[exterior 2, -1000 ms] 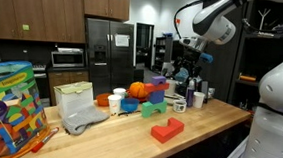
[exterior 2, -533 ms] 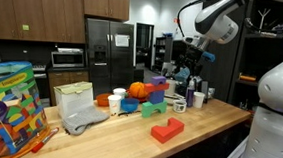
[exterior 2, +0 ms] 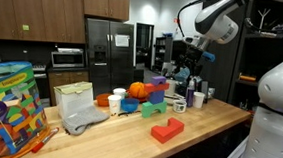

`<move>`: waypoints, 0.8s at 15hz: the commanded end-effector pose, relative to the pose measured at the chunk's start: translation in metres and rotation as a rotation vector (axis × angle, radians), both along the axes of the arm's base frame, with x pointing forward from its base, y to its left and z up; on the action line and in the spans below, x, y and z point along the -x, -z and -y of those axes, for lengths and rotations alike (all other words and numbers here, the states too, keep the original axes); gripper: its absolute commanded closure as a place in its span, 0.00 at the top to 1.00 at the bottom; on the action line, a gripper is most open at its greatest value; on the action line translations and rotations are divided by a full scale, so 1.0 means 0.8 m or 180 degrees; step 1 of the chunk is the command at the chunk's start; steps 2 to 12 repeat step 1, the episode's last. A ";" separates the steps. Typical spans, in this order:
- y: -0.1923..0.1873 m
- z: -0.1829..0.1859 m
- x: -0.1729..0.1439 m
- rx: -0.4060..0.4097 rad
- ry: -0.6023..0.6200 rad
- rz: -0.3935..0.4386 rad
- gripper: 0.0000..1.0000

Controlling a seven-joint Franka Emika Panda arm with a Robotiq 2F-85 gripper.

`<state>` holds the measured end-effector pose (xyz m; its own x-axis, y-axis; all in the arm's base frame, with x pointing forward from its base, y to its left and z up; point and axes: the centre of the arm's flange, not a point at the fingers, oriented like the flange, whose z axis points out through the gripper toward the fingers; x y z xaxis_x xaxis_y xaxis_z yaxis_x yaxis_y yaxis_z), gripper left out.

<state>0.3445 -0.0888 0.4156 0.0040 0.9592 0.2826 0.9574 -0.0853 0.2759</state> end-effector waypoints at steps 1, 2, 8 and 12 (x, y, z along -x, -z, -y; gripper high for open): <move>0.000 0.000 0.000 0.0000 0.0000 0.0000 1.00; 0.000 0.000 0.000 0.0000 0.0000 0.0000 1.00; 0.000 0.000 0.000 0.0000 0.0000 0.0000 1.00; 0.000 0.000 0.000 0.0000 0.0000 0.0000 1.00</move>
